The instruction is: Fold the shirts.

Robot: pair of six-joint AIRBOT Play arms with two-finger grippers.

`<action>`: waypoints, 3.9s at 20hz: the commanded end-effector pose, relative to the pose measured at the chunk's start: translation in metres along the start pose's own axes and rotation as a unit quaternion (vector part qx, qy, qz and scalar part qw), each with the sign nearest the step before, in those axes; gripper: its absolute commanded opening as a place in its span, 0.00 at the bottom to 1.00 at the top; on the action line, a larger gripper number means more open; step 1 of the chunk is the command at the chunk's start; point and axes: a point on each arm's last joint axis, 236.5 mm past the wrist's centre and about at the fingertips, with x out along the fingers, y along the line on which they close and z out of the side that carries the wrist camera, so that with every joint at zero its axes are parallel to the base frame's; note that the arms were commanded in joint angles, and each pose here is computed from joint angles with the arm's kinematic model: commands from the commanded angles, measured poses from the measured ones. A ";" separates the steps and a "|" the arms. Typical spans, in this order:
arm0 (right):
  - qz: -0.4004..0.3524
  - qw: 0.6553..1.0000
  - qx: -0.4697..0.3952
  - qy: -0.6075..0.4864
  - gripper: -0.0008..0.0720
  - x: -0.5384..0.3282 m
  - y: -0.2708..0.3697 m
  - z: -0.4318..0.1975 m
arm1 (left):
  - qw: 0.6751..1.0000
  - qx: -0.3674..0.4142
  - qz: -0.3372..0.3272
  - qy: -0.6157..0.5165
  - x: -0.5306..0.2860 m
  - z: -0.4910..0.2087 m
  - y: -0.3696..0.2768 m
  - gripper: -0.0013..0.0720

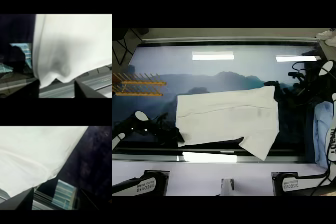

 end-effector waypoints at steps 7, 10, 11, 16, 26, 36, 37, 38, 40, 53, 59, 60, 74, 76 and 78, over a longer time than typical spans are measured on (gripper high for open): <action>0.009 1.000 0.006 0.029 0.77 0.051 0.031 -0.065 | 0.999 0.048 0.011 -0.019 0.004 0.008 -0.006 0.06; 0.061 0.995 0.009 0.080 0.78 0.094 0.059 -0.110 | 0.998 0.059 0.011 -0.034 -0.003 0.011 -0.011 0.06; 0.078 0.993 0.016 0.085 0.78 0.106 0.067 -0.116 | 0.997 0.061 0.010 -0.038 -0.005 0.012 -0.012 0.06; 0.078 0.996 0.035 0.037 0.70 0.130 0.069 -0.102 | 0.997 0.065 0.009 -0.034 -0.007 0.008 -0.014 0.06; 0.091 0.994 0.065 0.017 0.41 0.145 0.068 -0.088 | 0.997 0.064 0.007 -0.035 -0.007 0.008 -0.014 0.06; 0.033 0.993 0.012 -0.110 0.04 0.052 0.051 -0.014 | 0.981 0.127 -0.006 -0.146 -0.091 0.043 -0.055 0.06; 0.026 0.988 0.007 -0.151 0.04 0.026 0.050 0.008 | 0.976 0.134 -0.008 -0.168 -0.111 0.051 -0.062 0.06; 0.013 0.981 0.006 -0.195 0.04 0.002 0.046 0.030 | 0.972 0.136 -0.009 -0.193 -0.130 0.060 -0.068 0.06; -0.024 0.963 0.009 -0.267 0.04 -0.035 0.033 0.063 | 0.959 0.131 -0.011 -0.250 -0.165 0.083 -0.079 0.06; -0.001 0.938 0.078 -0.336 0.04 0.024 -0.018 0.182 | 0.975 0.044 -0.021 -0.217 -0.122 0.201 -0.053 0.06; -0.040 0.966 0.020 -0.253 0.93 0.049 -0.029 0.151 | 0.981 0.024 -0.025 -0.191 -0.102 0.212 -0.044 1.00; -0.041 0.971 -0.015 -0.235 0.96 0.048 -0.024 0.145 | 0.982 0.030 -0.026 -0.184 -0.107 0.209 -0.045 1.00; 0.043 0.989 0.045 -0.136 0.91 0.118 -0.015 0.120 | 0.932 0.157 -0.123 -0.304 -0.249 0.156 -0.166 0.99; 0.051 0.989 0.052 -0.127 0.55 0.122 -0.009 0.118 | 0.927 0.181 -0.139 -0.296 -0.244 0.146 -0.188 0.99; 0.061 0.989 0.051 -0.126 0.05 0.121 0.003 0.122 | 0.927 0.201 -0.142 -0.284 -0.230 0.140 -0.208 0.99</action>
